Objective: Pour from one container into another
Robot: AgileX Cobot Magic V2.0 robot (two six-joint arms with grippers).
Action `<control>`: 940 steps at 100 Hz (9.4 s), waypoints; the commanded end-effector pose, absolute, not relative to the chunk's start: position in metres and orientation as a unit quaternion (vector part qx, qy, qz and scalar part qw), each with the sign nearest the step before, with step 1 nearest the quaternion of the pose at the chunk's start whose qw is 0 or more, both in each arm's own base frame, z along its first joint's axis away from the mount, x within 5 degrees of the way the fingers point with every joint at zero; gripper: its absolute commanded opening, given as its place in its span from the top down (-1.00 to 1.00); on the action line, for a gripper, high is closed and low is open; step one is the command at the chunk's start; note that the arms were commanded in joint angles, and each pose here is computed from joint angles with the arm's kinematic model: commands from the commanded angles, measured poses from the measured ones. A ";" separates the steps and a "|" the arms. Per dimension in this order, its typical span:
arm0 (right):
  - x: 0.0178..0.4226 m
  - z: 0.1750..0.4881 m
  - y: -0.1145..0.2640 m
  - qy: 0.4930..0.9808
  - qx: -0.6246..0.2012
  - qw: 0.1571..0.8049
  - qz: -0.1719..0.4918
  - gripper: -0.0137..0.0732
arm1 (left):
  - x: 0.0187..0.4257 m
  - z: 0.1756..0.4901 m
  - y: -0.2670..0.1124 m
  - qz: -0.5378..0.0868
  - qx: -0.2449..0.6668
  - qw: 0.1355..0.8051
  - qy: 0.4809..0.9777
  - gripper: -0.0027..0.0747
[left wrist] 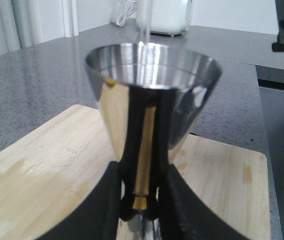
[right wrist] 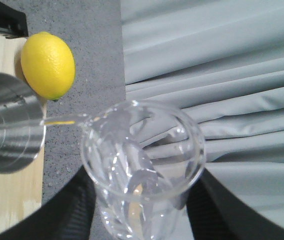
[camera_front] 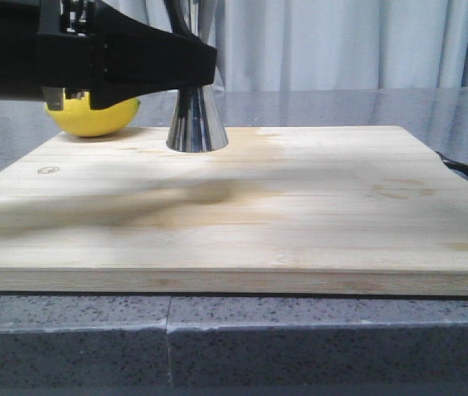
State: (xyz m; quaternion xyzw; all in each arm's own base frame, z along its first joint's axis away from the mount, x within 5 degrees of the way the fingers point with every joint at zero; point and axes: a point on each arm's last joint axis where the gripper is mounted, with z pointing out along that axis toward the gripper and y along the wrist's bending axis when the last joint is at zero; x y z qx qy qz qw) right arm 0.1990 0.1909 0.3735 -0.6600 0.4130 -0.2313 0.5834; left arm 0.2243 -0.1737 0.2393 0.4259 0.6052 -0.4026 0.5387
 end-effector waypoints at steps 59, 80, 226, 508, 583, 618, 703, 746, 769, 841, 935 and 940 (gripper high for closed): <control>0.195 0.394 0.189 0.367 -0.655 0.609 -0.255 0.40 | 0.223 0.265 -0.173 -0.429 0.407 0.577 0.563 0.98; 0.195 0.394 0.189 0.360 -0.658 0.608 -0.261 0.40 | 0.223 0.265 -0.173 -0.429 0.407 0.577 0.563 0.98; 0.195 0.395 0.189 0.333 -0.668 0.600 -0.290 0.40 | 0.223 0.265 -0.173 -0.429 0.408 0.577 0.563 0.98; 0.285 0.234 0.098 0.692 -0.299 0.623 0.206 0.40 | 0.222 0.265 -0.174 -0.430 0.416 0.574 0.559 0.98; 0.293 0.211 0.101 0.700 -0.321 0.606 0.198 0.35 | 0.222 0.264 -0.174 -0.430 0.417 0.574 0.559 0.98; 0.293 0.214 0.102 0.690 -0.316 0.617 0.208 -0.30 | 0.222 0.264 -0.174 -0.430 0.417 0.574 0.559 0.98; 0.291 0.238 0.101 0.643 -0.289 0.674 0.222 -0.55 | 0.222 0.264 -0.174 -0.430 0.417 0.574 0.559 0.98; 0.281 0.292 0.099 0.573 -0.295 0.736 0.206 -0.55 | 0.222 0.264 -0.174 -0.430 0.417 0.574 0.559 0.98; 0.257 0.331 0.094 0.543 -0.307 0.762 0.171 -0.55 | 0.222 0.264 -0.173 -0.427 0.419 0.576 0.557 0.98; 0.197 0.384 0.091 0.488 -0.320 0.795 0.165 -0.55 | 0.248 0.261 -0.143 -0.383 0.371 0.617 0.579 0.98; 0.196 0.382 0.093 0.494 -0.323 0.790 0.165 -0.55 | 0.267 0.229 -0.150 -0.388 0.376 0.589 0.600 0.98; 0.196 0.382 0.093 0.494 -0.323 0.790 0.165 -0.55 | 0.267 0.228 -0.150 -0.389 0.378 0.588 0.601 0.98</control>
